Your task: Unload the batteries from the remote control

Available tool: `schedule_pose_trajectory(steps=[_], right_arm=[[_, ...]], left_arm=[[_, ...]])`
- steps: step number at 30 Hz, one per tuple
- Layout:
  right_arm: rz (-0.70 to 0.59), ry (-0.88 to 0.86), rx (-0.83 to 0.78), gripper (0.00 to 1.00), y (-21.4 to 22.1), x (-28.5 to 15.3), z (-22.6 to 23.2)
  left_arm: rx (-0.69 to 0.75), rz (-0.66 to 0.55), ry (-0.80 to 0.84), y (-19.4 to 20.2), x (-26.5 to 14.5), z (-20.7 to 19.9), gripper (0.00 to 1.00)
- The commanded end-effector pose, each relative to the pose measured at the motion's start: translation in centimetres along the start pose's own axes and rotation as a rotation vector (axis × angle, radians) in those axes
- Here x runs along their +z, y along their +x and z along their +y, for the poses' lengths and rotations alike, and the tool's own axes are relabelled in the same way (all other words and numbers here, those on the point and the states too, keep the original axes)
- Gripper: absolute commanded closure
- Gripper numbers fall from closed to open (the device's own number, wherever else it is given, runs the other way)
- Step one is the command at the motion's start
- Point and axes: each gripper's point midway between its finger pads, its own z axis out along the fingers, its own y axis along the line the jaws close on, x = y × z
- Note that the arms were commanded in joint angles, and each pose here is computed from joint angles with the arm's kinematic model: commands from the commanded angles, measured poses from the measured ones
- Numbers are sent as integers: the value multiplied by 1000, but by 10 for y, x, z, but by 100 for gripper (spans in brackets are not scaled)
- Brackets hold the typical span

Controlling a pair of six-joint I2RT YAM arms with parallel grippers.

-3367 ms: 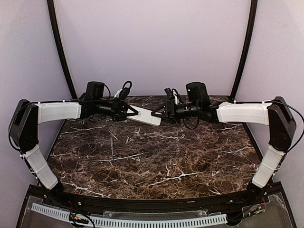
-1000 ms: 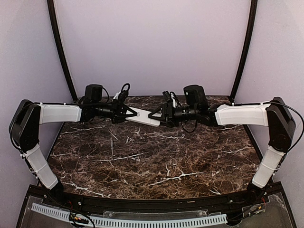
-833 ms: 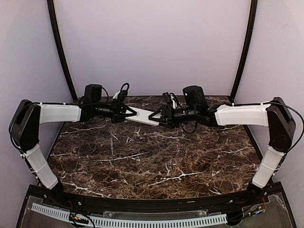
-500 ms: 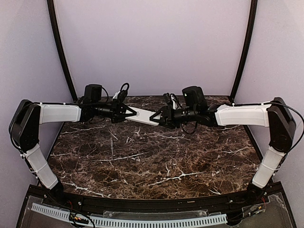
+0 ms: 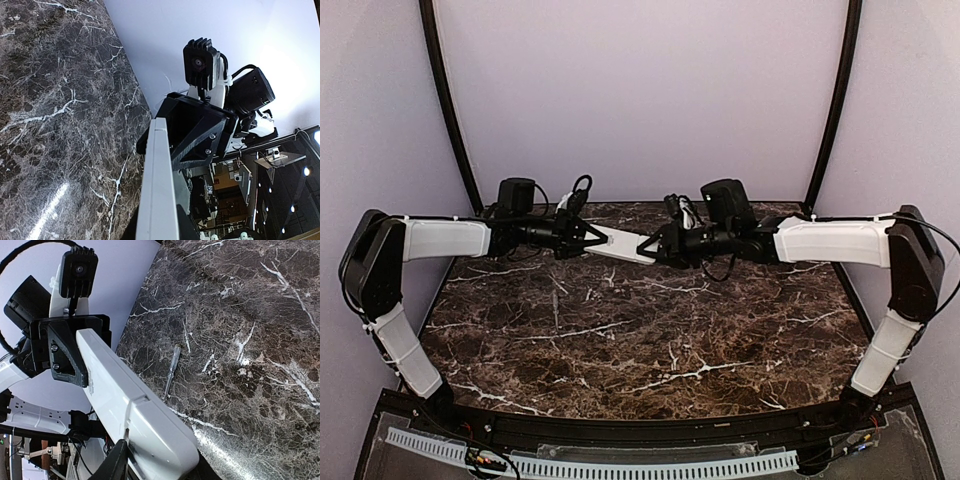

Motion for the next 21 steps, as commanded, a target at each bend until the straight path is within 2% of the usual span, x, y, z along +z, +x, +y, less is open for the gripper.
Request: schedule_pose_trajectory(steps=[1, 7, 14, 21], right_arm=[[10, 73, -14, 66, 9, -4, -12], [3, 142, -24, 67, 5, -10, -19], [11, 185, -38, 62, 1, -11, -13], [28, 198, -46, 61, -2, 0, -12]], left_arm=[[66, -1, 43, -5, -5, -25, 100], [64, -2, 27, -5, -6, -23, 100], [73, 2, -133, -2, -9, 0, 100], [97, 3, -170, -3, -10, 3, 100]])
